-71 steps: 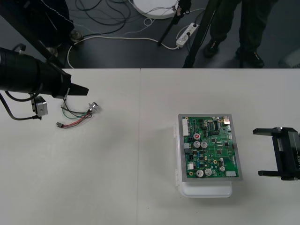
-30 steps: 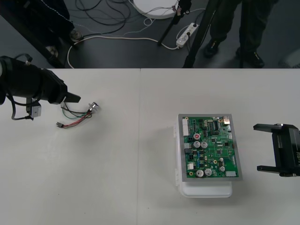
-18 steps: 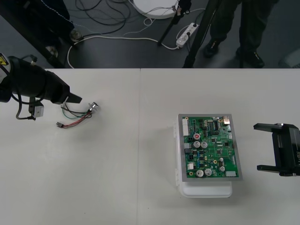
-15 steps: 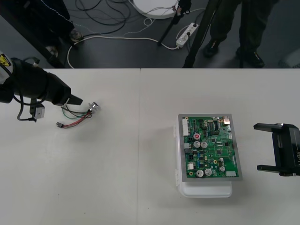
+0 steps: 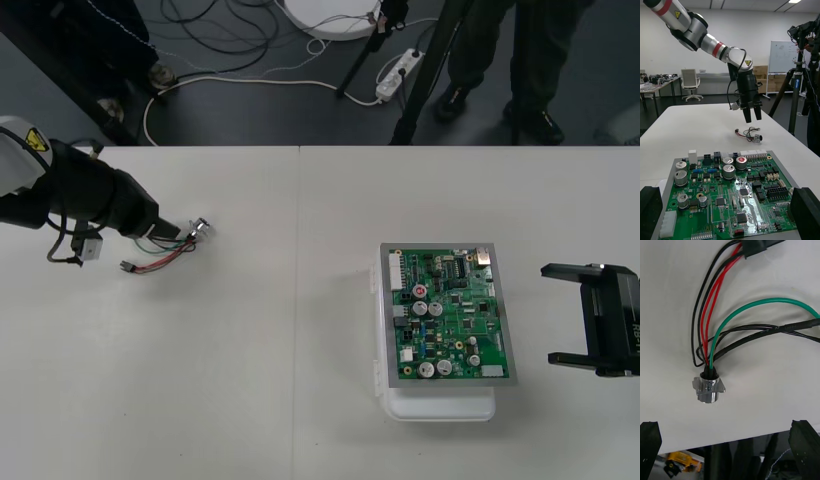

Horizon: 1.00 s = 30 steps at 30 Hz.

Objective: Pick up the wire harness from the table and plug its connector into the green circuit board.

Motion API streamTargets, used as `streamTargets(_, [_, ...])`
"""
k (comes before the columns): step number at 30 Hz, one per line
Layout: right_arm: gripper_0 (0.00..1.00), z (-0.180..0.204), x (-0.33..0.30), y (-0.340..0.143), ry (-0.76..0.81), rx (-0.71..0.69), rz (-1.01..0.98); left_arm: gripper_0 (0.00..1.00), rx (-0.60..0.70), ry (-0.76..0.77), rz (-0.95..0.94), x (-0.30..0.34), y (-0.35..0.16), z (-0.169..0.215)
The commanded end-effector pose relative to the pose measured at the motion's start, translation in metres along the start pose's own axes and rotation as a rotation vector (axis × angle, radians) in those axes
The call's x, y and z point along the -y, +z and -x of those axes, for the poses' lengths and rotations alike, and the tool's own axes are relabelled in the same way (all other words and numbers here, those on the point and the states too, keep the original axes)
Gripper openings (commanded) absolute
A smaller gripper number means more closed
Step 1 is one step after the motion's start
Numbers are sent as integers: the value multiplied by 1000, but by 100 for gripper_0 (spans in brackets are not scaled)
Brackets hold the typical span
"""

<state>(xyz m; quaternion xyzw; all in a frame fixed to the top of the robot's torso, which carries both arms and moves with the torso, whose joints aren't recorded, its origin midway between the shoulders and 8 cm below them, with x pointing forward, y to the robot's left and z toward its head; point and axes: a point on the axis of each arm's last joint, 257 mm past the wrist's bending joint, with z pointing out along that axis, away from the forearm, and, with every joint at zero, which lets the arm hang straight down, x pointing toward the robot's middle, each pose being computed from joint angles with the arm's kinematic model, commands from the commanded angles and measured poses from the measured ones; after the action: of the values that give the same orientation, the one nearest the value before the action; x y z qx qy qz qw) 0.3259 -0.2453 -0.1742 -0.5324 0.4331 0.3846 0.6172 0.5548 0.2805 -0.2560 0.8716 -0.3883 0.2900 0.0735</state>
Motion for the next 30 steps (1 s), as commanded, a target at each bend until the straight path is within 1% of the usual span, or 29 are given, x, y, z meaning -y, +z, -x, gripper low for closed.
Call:
streamTargets(1, [100,2,-11,5,20,27,18,100,0,98,34,-10,7,-19])
streamTargets(11, [100,5,-22,6,11,22,58,100,-10,68,37,-11,26,-19])
streamTargets(30, [100,4,-34,4,-14,4,101,100,-57,67,16,-16,55,-34])
